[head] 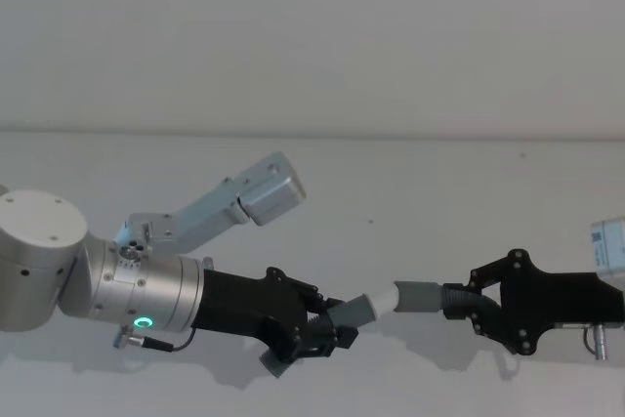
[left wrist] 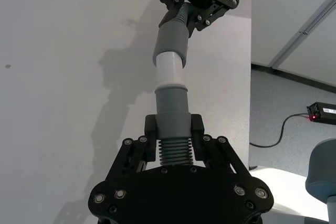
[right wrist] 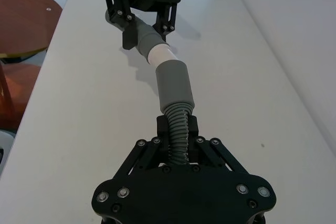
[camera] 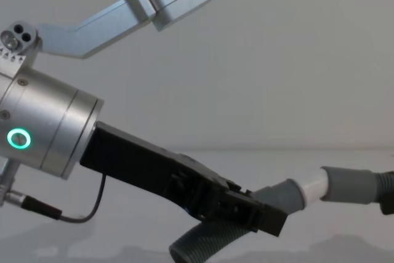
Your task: Use both hands to pick up one end of the pipe from the table, align the ends, and insert them.
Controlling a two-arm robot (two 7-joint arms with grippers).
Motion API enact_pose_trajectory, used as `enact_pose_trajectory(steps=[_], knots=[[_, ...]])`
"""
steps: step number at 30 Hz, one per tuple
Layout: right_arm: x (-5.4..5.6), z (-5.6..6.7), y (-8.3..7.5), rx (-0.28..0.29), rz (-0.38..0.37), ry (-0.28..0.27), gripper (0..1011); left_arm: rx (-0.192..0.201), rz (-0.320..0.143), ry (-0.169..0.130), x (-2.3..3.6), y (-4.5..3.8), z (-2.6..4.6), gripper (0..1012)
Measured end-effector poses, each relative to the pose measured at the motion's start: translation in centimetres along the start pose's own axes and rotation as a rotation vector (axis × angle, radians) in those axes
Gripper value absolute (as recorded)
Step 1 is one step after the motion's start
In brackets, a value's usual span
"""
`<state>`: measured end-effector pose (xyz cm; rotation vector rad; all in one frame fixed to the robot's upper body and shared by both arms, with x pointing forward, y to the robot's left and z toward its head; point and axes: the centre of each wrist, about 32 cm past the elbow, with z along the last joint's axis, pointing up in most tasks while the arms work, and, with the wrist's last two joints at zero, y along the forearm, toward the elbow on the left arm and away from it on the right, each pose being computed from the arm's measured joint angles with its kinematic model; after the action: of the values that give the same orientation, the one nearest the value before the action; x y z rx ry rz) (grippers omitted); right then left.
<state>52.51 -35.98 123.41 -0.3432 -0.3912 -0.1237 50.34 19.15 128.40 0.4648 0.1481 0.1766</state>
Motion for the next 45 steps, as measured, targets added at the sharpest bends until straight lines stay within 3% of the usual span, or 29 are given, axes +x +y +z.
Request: enact_pose_trajectory(steps=[45], knots=[[0.22, 0.09, 0.19, 0.002, 0.010, -0.006, 164, 0.010, 0.021, 0.019, -0.13, 0.10, -0.02, 368]])
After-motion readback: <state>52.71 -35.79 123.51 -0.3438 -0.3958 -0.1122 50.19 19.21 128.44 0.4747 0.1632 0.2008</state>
